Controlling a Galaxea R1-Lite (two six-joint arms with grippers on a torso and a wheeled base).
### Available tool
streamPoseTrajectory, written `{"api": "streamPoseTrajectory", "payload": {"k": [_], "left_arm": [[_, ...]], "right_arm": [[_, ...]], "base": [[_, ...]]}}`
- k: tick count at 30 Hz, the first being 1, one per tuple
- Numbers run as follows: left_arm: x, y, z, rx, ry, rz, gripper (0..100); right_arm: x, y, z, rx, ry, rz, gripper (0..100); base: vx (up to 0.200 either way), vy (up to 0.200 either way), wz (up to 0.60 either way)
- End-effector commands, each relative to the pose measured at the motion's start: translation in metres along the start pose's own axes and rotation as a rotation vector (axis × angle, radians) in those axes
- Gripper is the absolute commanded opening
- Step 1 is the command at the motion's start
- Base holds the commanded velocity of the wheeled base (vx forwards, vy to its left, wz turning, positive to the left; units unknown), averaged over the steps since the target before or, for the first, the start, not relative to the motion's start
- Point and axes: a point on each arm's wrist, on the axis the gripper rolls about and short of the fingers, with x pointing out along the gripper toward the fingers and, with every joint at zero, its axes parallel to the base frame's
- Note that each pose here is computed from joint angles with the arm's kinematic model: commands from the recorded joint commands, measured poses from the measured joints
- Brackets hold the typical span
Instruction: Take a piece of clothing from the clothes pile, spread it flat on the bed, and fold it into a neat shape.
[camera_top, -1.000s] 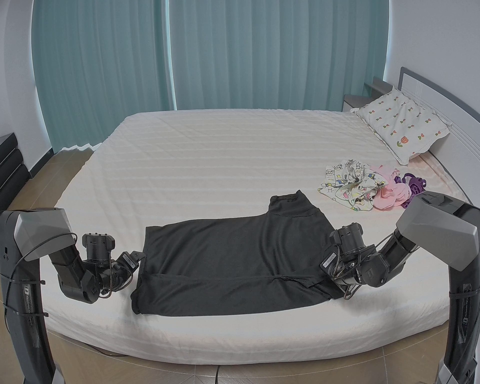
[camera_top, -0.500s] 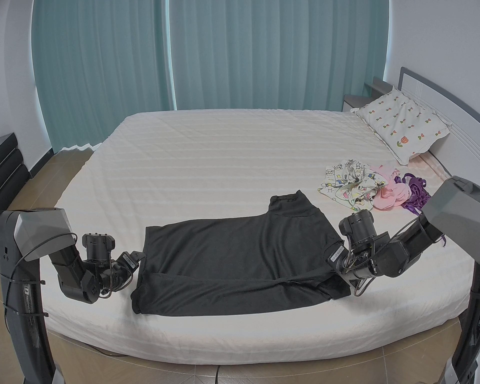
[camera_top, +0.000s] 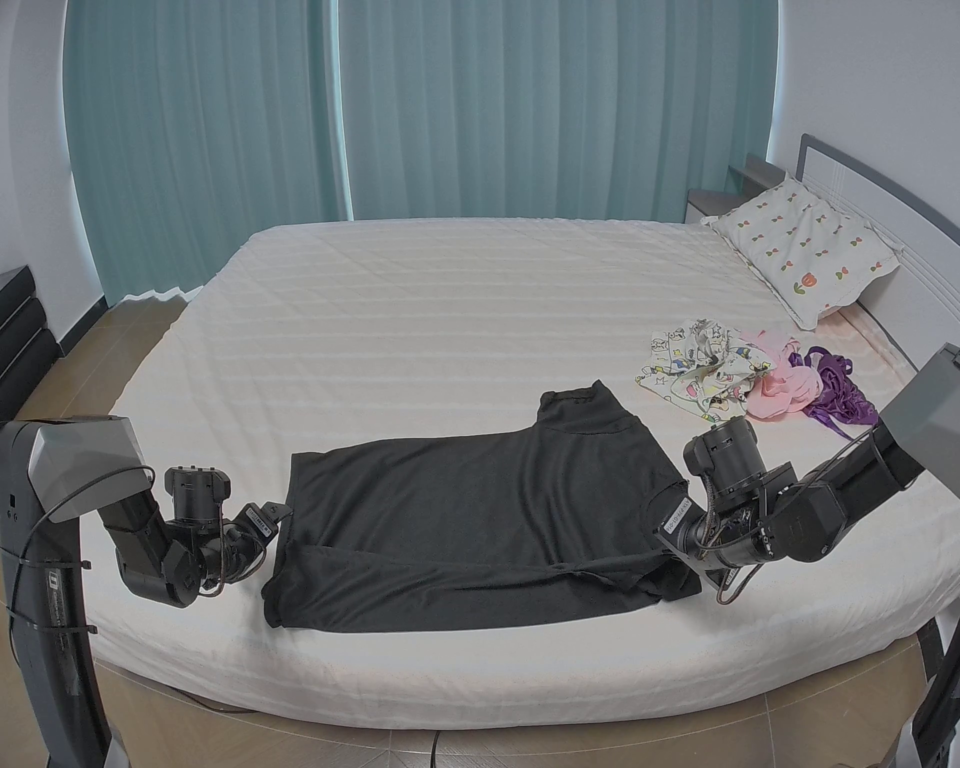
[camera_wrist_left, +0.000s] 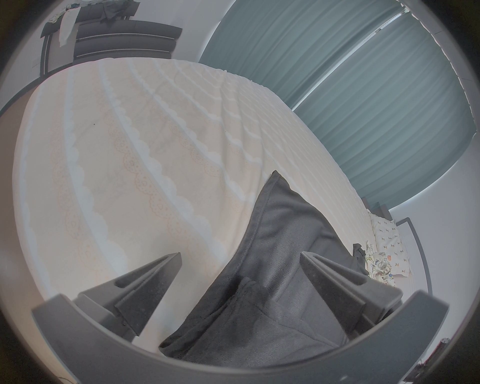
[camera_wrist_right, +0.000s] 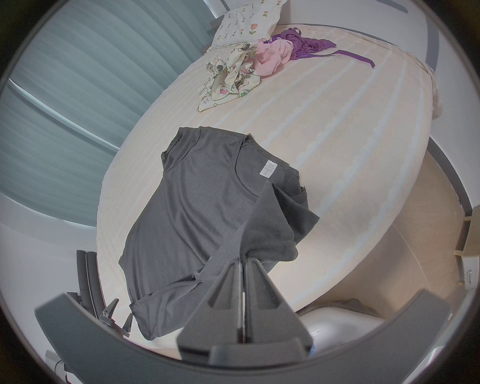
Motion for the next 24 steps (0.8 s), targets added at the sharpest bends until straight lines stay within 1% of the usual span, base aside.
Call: {"api": "streamPoseTrajectory", "payload": {"k": [1, 2, 3, 6, 8, 11, 15, 19, 21, 24], "left_arm": [[0.000, 0.000, 0.000, -0.001, -0.001, 0.000, 100], [0.000, 0.000, 0.000, -0.001, -0.001, 0.000, 100], [0.000, 0.000, 0.000, -0.001, -0.001, 0.000, 100], [0.000, 0.000, 0.000, -0.001, -0.001, 0.000, 100], [0.000, 0.000, 0.000, -0.001, -0.001, 0.000, 100], [0.000, 0.000, 0.000, -0.001, -0.001, 0.000, 100], [0.000, 0.001, 0.000, -0.001, -0.001, 0.002, 100], [0.000, 0.000, 0.000, 0.000, 0.000, 0.002, 100], [0.000, 0.000, -0.001, 0.000, 0.001, 0.000, 100], [-0.001, 0.001, 0.000, -0.001, -0.001, 0.000, 100]], "right_arm": [[-0.007, 0.000, -0.001, -0.005, -0.002, 0.010, 0], [-0.008, -0.001, -0.001, -0.006, -0.001, 0.009, 0], [-0.009, -0.001, -0.001, -0.006, -0.002, 0.010, 100], [-0.014, -0.001, -0.001, -0.008, 0.004, 0.012, 100], [-0.019, -0.005, -0.002, -0.018, 0.038, -0.004, 100], [-0.016, -0.007, -0.001, -0.036, 0.043, -0.021, 100], [-0.002, -0.013, 0.000, -0.072, 0.048, -0.054, 100], [0.024, -0.022, 0.001, -0.100, 0.062, -0.105, 100], [0.036, -0.026, 0.004, -0.104, 0.052, -0.103, 100], [0.046, -0.025, 0.010, -0.108, 0.023, -0.067, 100]], "base": [[0.000, 0.000, 0.00], [0.000, 0.000, 0.00], [0.000, 0.000, 0.00], [0.000, 0.000, 0.00], [0.000, 0.000, 0.00], [0.000, 0.000, 0.00], [0.000, 0.000, 0.00], [0.000, 0.000, 0.00], [0.000, 0.000, 0.00], [0.000, 0.000, 0.00]]}}
